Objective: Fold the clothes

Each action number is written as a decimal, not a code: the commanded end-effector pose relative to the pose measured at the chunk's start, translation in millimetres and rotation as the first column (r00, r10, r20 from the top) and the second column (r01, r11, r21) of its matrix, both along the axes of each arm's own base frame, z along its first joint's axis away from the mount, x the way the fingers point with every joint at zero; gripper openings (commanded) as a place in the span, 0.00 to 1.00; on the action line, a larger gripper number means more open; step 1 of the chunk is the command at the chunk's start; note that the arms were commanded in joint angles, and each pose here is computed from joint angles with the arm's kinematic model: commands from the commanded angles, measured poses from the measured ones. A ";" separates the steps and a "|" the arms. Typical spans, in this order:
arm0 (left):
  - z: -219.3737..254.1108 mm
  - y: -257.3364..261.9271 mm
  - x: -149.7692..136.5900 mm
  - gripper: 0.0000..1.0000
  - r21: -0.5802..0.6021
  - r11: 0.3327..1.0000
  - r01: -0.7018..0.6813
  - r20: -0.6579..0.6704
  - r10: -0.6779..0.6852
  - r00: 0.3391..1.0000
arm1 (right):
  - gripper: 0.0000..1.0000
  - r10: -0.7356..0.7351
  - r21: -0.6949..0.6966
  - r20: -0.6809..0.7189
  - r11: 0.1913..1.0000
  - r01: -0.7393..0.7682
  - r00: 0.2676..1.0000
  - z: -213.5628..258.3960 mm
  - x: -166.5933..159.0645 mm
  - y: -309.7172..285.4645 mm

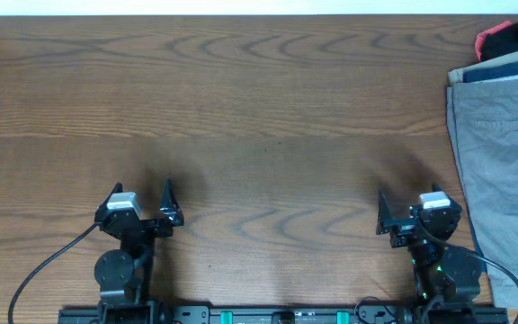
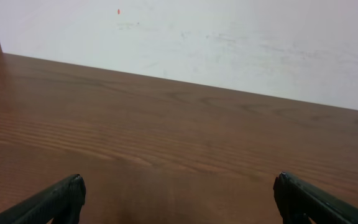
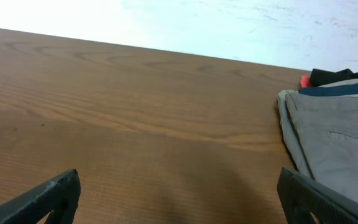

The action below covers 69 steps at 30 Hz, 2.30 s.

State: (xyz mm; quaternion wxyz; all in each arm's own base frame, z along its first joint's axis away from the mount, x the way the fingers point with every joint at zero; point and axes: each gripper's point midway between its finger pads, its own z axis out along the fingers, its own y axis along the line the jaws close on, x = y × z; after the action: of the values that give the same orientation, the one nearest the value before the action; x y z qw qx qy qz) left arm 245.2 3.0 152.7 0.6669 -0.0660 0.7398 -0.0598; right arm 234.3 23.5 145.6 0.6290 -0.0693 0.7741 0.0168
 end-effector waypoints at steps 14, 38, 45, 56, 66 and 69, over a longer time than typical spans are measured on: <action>-16.0 -2.9 -0.9 0.98 0.002 1.000 0.015 -0.052 -0.015 0.999 | 0.99 0.467 0.437 0.064 0.782 -0.445 0.882 30.4 -32.5 88.4; -15.9 -2.9 -0.9 0.98 0.002 1.000 0.015 -0.051 -0.015 0.999 | 0.99 0.051 0.080 0.190 0.995 -0.067 0.980 186.0 83.4 16.1; -16.0 -2.9 -0.9 0.98 0.002 1.000 0.015 -0.052 -0.015 0.999 | 0.99 -0.431 -0.245 -0.181 0.890 0.384 0.884 150.5 176.8 -72.3; -15.9 -2.9 -0.9 0.98 0.002 1.000 0.015 -0.051 -0.015 0.999 | 0.99 -0.568 -0.531 -0.411 0.785 0.319 0.713 30.5 242.0 -116.9; -15.9 -2.9 -0.9 0.98 0.002 1.000 0.015 -0.051 -0.015 0.999 | 0.99 -0.669 -0.628 -0.524 0.722 0.291 0.527 -75.1 234.5 -169.5; -16.0 -2.9 -0.9 0.98 0.002 1.000 0.015 -0.052 -0.015 0.999 | 0.99 -0.678 -0.632 -0.536 0.717 0.294 0.503 -90.7 233.2 -179.5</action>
State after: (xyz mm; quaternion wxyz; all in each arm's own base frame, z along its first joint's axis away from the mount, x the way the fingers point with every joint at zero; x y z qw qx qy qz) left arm 245.2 3.0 152.3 0.6657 -0.0661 0.7409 -0.0598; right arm 465.4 -140.7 53.0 0.2020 0.0141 0.9298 -0.3073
